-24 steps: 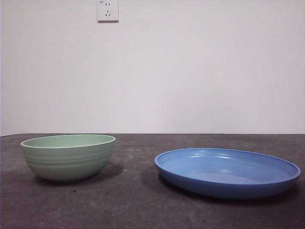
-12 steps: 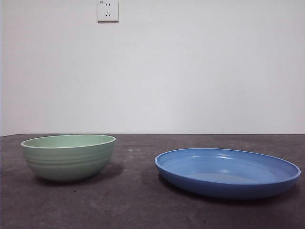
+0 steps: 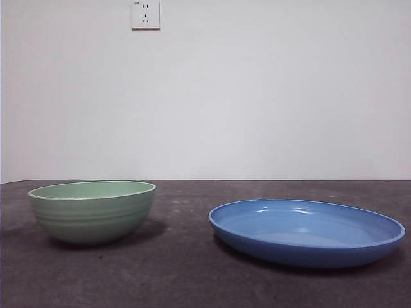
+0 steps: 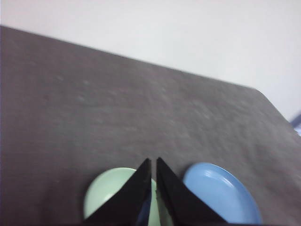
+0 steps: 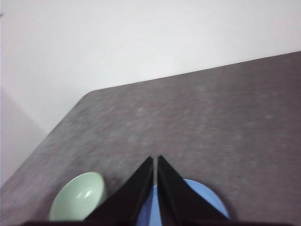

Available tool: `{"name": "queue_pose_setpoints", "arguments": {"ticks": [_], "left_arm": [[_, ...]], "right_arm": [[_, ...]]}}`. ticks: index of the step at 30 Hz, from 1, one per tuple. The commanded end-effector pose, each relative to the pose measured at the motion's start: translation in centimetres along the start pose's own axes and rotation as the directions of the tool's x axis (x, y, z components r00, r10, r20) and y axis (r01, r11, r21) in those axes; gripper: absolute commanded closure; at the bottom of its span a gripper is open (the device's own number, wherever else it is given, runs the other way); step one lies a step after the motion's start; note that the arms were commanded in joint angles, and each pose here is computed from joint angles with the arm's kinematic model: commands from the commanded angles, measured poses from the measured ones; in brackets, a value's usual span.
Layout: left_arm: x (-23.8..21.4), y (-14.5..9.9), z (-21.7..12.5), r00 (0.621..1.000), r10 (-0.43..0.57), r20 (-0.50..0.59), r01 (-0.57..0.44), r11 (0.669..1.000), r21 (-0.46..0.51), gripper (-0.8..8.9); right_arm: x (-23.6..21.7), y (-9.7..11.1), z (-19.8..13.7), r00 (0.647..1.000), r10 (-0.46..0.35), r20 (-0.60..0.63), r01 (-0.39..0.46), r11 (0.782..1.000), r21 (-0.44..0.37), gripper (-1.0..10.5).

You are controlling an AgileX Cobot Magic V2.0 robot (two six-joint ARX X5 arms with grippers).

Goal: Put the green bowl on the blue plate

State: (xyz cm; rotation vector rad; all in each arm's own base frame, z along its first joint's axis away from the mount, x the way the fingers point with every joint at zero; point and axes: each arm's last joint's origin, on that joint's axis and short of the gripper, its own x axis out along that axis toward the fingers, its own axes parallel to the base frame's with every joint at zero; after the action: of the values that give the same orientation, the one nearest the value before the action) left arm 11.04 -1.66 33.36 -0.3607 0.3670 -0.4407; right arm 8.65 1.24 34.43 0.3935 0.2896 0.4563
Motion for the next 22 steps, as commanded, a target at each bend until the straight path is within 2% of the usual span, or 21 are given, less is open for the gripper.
{"name": "queue_pose_setpoints", "arguments": {"ticks": [1,5,9,12,16,22], "left_arm": [[0.4,-0.5,1.1,0.998,-0.053,-0.029,0.054,0.998,0.011,7.96],[1.4,-1.1,2.0,0.986,-0.105,-0.129,0.110,0.993,0.032,7.96],[2.2,-1.9,2.7,0.963,-0.154,-0.222,0.170,0.984,0.058,7.95],[2.4,-2.7,2.9,0.936,-0.236,-0.263,0.262,0.963,0.070,7.94],[2.4,-3.3,2.8,0.918,-0.284,-0.278,0.316,0.946,0.074,7.85],[2.4,-3.2,2.3,0.906,-0.278,-0.320,0.309,0.950,0.049,7.85]], "right_arm": [[0.5,0.7,1.1,0.998,0.056,-0.022,-0.056,0.998,-0.029,9.4],[1.4,1.6,2.0,0.986,0.136,-0.099,-0.143,0.988,-0.066,9.4],[2.2,2.1,2.3,0.969,0.163,-0.183,-0.181,0.980,-0.083,9.4],[2.6,2.3,2.3,0.956,0.178,-0.234,-0.206,0.973,-0.105,9.4],[2.6,2.3,1.8,0.942,0.175,-0.285,-0.213,0.971,-0.110,9.4],[2.4,2.0,1.0,0.924,0.140,-0.355,-0.180,0.980,-0.084,9.4]]}}
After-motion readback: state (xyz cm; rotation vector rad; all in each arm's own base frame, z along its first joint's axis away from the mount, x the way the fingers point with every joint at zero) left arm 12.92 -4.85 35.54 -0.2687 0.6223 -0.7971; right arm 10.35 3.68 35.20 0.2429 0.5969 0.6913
